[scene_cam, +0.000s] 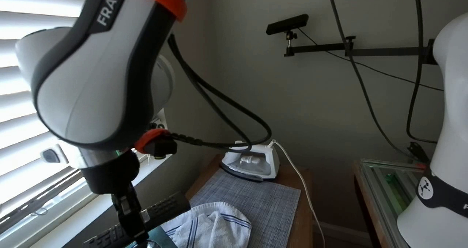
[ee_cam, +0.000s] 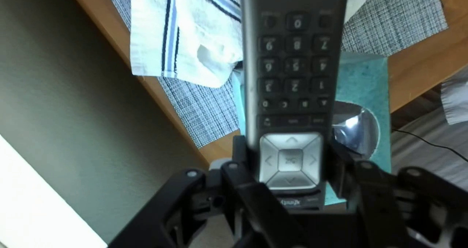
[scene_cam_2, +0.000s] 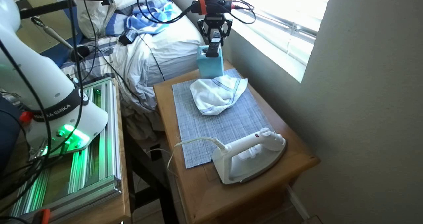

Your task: Lift the remote from the towel and put it on the box

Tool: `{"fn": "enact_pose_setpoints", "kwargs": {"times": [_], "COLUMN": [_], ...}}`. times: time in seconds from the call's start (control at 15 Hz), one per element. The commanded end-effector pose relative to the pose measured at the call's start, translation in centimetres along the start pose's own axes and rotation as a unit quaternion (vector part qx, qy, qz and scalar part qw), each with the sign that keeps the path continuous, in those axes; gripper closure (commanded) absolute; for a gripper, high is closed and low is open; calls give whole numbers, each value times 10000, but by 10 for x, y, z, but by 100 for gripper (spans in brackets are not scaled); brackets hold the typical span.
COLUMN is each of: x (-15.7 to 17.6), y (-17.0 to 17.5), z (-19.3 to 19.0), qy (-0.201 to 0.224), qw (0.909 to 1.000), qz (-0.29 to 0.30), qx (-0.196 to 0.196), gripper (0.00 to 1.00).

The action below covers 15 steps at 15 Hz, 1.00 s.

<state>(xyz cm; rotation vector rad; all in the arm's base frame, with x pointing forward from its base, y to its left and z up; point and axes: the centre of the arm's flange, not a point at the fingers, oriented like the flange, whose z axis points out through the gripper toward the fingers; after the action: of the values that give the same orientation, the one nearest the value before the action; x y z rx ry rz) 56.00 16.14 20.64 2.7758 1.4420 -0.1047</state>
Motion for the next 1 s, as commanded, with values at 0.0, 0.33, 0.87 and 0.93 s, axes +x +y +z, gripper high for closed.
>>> {"fn": "enact_pose_setpoints", "kwargs": {"times": [0.0, 0.33, 0.87, 0.93], "x": [14, 19, 7, 7], "y": [2, -17, -17, -17], "z": [5, 11, 20, 21], "qy": [97, 63, 17, 1], "qw": [9996, 9990, 9985, 9983], "qz": [-173, -325, -316, -345], "qx": [213, 309, 445, 466], "gripper": [72, 72, 72, 72]}}
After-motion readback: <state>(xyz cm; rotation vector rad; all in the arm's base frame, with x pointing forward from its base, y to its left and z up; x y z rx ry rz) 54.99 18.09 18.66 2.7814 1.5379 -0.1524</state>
